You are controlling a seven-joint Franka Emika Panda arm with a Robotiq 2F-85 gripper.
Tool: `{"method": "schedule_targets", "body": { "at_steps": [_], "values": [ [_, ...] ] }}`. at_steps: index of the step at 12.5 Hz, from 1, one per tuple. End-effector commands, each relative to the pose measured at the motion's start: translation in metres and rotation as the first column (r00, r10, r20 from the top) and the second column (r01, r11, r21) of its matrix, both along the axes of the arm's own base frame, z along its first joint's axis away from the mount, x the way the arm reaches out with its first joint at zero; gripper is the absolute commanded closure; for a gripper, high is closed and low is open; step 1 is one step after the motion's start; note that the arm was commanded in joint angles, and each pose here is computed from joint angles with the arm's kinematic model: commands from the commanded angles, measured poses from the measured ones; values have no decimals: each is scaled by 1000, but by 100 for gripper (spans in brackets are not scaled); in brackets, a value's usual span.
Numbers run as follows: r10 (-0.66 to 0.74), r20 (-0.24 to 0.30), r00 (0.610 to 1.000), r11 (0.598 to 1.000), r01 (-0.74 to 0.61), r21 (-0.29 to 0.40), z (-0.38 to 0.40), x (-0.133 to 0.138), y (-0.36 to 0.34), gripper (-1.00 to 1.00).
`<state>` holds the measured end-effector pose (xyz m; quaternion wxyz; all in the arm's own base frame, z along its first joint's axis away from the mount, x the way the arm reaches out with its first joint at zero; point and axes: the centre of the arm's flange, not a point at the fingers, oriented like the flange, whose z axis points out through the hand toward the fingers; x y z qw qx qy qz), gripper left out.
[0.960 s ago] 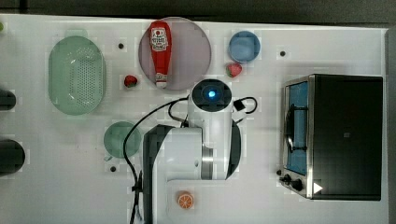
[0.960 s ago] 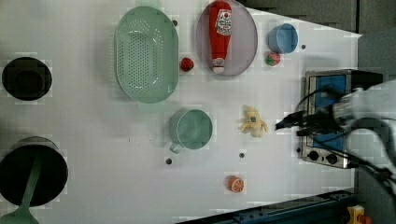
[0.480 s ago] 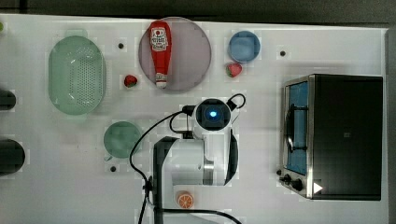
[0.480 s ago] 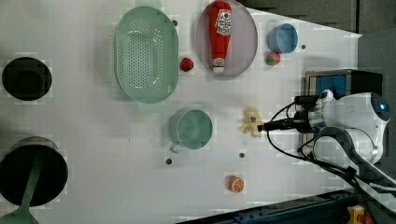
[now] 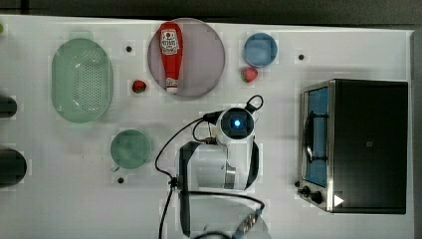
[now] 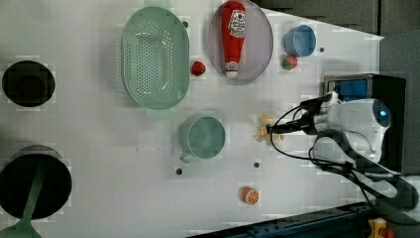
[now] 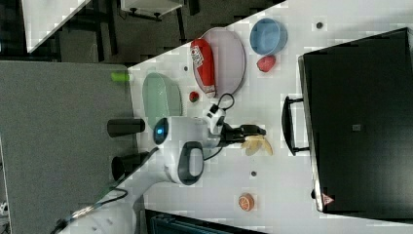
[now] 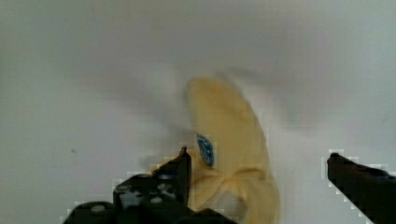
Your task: Pick Banana and place it in mug.
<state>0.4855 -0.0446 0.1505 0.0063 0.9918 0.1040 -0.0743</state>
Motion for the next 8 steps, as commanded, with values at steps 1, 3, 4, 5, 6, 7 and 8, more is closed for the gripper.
{"method": "schedule_targets", "body": {
  "at_steps": [1,3,4,5,6,7,8],
  "values": [
    [64,35,997,998,-65,24,-3,-6,14,-100],
    [63,40,997,998,-64,23,-8,-6,14,-100],
    [60,35,998,998,-61,22,-10,-8,12,-69],
    [63,45,997,998,-64,21,-7,-4,13,-43],
    [64,50,997,998,-65,21,-5,-3,13,-18],
    [64,55,996,998,-65,21,-2,-2,14,4],
    [64,66,996,998,-65,20,3,1,13,25]
  ]
}}
